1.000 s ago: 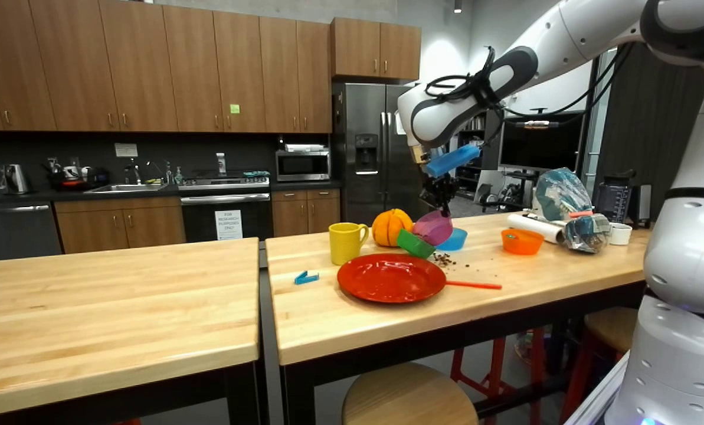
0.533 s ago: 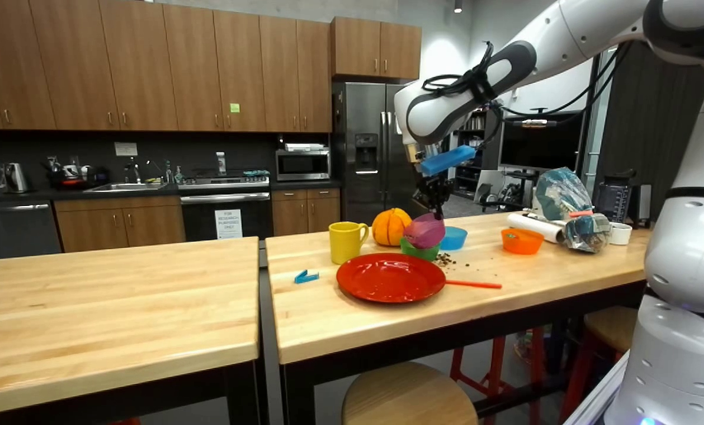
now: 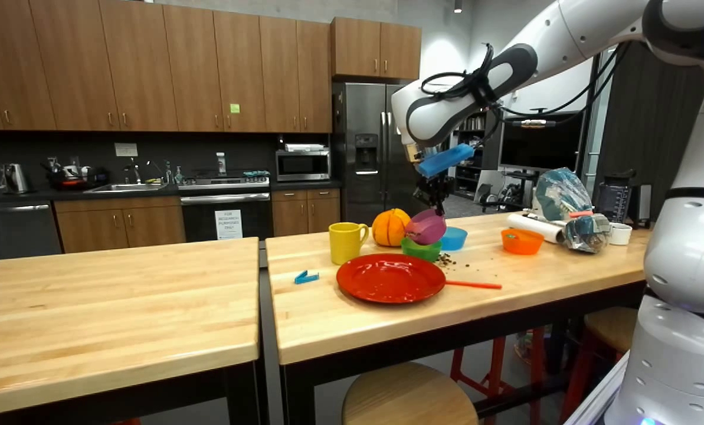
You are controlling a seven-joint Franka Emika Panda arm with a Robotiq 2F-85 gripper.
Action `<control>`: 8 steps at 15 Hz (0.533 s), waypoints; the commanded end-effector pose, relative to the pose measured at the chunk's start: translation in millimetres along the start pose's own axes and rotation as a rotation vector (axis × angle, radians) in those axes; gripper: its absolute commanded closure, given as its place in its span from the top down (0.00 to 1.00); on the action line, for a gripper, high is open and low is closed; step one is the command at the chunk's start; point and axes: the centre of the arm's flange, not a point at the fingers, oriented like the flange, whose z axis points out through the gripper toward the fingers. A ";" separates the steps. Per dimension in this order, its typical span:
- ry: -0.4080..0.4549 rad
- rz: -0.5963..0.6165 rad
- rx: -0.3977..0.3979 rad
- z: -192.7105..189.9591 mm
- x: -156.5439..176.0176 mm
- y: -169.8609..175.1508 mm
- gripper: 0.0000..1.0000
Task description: Pour the contents in the purple bowl into the green bowl.
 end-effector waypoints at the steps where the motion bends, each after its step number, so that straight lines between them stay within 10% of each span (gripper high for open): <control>1: 0.105 0.073 -0.102 -19.5 6.3 5.6 0.01; 8: 0.400 0.026 -0.389 -58.6 -19.5 -20.1 0.01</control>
